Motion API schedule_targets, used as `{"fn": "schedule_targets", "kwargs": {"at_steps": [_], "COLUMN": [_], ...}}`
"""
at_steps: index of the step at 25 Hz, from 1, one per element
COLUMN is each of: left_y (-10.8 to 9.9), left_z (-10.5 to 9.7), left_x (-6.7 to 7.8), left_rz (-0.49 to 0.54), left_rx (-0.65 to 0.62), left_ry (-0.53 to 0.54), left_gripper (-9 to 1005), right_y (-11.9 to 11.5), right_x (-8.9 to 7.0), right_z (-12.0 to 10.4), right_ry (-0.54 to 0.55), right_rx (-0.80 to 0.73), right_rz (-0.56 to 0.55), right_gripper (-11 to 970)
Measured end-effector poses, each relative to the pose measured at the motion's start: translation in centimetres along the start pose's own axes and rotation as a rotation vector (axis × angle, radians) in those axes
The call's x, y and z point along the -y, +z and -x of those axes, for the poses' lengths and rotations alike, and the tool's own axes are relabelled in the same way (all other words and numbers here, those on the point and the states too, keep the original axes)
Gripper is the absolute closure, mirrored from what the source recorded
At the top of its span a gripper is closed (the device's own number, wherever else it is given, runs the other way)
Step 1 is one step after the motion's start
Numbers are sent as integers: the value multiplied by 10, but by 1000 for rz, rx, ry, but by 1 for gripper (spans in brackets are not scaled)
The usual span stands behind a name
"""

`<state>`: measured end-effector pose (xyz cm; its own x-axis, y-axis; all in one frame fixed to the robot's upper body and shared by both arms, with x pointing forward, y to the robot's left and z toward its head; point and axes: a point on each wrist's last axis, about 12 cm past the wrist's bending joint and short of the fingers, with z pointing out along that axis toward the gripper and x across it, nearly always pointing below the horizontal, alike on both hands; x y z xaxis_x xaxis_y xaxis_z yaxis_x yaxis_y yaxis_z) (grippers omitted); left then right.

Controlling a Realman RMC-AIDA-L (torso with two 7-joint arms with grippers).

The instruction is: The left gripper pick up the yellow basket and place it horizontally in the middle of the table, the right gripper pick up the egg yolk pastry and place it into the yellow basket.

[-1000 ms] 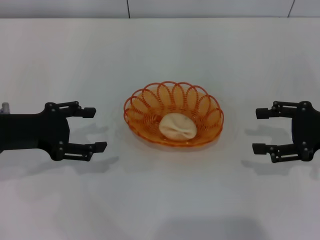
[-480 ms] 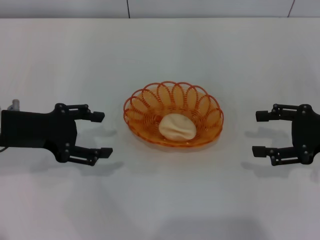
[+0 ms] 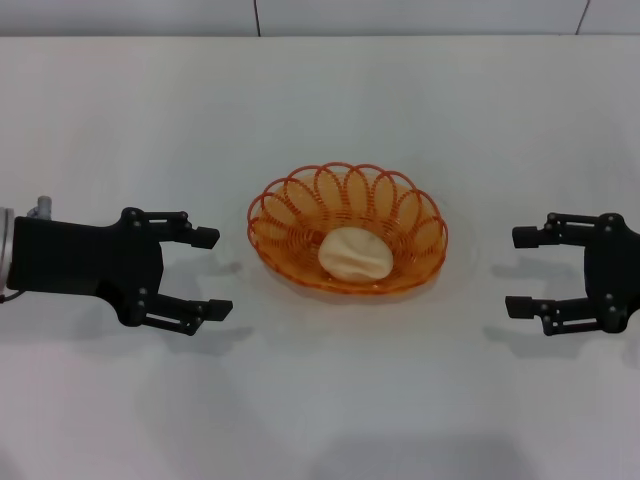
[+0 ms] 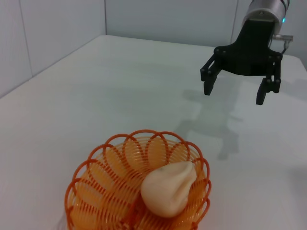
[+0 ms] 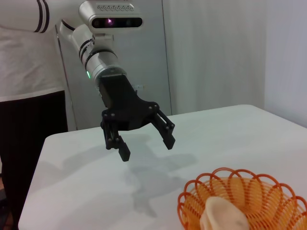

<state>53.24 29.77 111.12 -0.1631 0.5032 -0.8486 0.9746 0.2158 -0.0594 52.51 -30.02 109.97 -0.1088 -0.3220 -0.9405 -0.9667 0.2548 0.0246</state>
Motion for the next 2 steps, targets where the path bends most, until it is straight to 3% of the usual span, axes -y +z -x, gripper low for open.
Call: {"fn": "schedule_targets", "kwargs": {"at_steps": [2], "left_y": [0], "left_z": [0], "left_x": [0], "left_rz": [1], "left_rx": [0], "left_ry": [-1], "left_gripper": [130], "right_y": [0], "right_x": [0], "right_z": [-1], "right_ry": [2], "right_rx": [1], "right_rz": [-1], "right_gripper": [147]}}
